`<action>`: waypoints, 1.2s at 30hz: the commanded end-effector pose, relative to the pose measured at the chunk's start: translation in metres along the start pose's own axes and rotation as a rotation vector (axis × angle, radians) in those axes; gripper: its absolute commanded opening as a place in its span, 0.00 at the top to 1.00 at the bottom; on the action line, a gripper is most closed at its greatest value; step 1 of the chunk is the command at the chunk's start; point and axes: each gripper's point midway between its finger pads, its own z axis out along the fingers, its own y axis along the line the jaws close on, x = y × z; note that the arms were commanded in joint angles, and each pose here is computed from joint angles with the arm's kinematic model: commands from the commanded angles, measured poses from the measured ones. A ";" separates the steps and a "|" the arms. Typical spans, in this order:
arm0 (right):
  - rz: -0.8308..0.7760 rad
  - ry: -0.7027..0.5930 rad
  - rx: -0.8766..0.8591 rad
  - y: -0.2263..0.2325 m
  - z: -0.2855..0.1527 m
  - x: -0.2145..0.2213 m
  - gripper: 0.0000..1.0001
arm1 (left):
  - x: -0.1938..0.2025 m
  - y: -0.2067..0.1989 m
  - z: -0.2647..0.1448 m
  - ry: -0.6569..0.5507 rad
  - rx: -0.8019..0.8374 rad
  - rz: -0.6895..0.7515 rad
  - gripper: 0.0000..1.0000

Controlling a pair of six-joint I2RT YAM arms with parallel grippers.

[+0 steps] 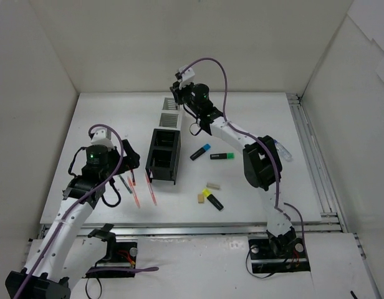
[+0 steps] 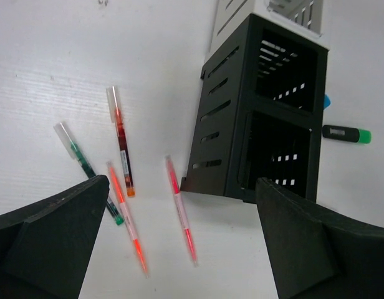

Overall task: Sort the stationery into containers
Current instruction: Place the pen in the storage box.

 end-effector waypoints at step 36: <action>0.081 -0.209 0.021 -0.018 -0.053 -0.100 0.02 | 0.022 0.090 0.032 0.106 -0.339 -0.321 0.00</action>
